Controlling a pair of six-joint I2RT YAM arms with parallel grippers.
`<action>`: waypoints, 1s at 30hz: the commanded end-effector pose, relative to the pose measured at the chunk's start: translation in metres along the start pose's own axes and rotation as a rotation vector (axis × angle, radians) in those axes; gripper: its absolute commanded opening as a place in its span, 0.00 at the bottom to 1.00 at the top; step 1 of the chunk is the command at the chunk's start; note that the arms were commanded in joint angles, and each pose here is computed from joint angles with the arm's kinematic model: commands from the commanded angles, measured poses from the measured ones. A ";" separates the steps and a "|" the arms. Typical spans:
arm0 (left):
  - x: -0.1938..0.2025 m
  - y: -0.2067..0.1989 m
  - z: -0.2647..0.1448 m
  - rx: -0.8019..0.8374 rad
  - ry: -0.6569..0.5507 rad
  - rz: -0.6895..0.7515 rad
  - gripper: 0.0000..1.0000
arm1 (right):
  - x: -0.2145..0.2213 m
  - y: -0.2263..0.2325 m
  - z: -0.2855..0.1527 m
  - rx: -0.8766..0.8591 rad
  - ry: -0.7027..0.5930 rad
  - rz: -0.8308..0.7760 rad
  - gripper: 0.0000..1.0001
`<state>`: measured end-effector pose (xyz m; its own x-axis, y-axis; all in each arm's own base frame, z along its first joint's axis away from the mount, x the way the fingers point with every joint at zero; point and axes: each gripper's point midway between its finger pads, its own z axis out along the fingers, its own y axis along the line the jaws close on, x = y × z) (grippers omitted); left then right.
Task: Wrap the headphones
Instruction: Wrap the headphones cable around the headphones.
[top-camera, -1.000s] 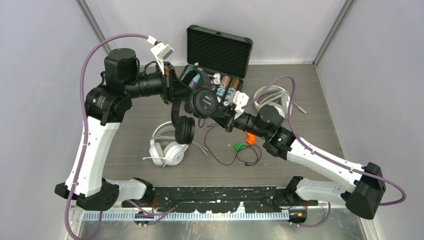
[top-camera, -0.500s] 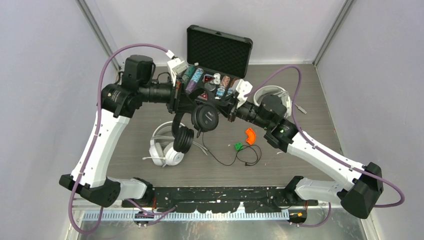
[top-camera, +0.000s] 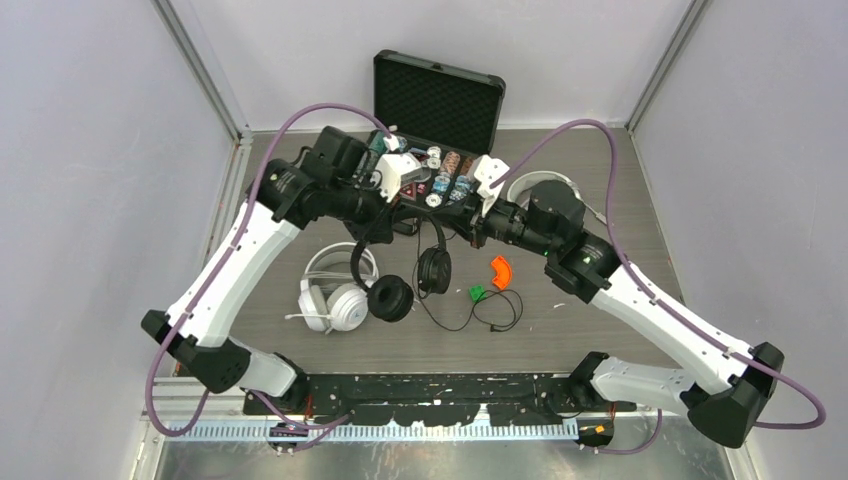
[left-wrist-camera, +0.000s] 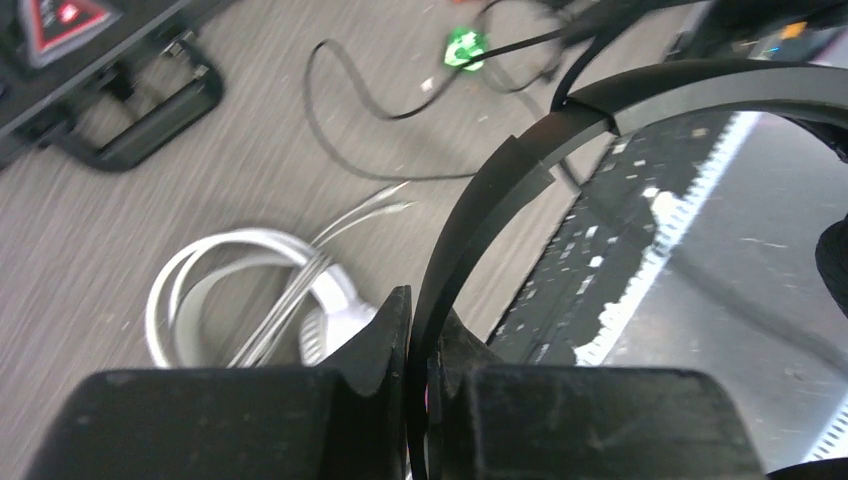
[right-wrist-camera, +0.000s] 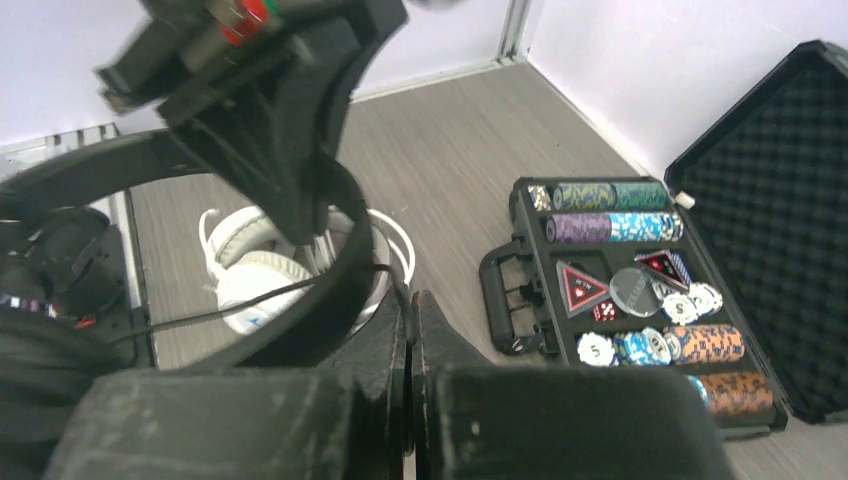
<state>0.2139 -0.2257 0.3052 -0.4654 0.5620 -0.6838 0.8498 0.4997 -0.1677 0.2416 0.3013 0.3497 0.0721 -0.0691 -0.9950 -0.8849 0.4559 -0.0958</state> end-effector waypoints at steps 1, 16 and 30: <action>0.003 0.034 -0.012 -0.238 0.061 0.038 0.00 | -0.032 0.004 -0.020 -0.006 0.008 0.007 0.01; -0.004 0.074 -0.026 -0.541 0.067 0.004 0.00 | -0.031 0.022 -0.007 -0.092 0.145 0.271 0.01; -0.019 0.088 -0.053 -0.657 -0.030 0.138 0.00 | -0.023 0.034 0.002 -0.120 0.304 0.497 0.03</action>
<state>0.2684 -0.1687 0.3155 -0.4290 0.6457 -0.6317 0.6397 0.7109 0.2922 0.2337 0.3109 0.3386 -0.4357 -0.1732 -0.8833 -0.8147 0.4930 0.3052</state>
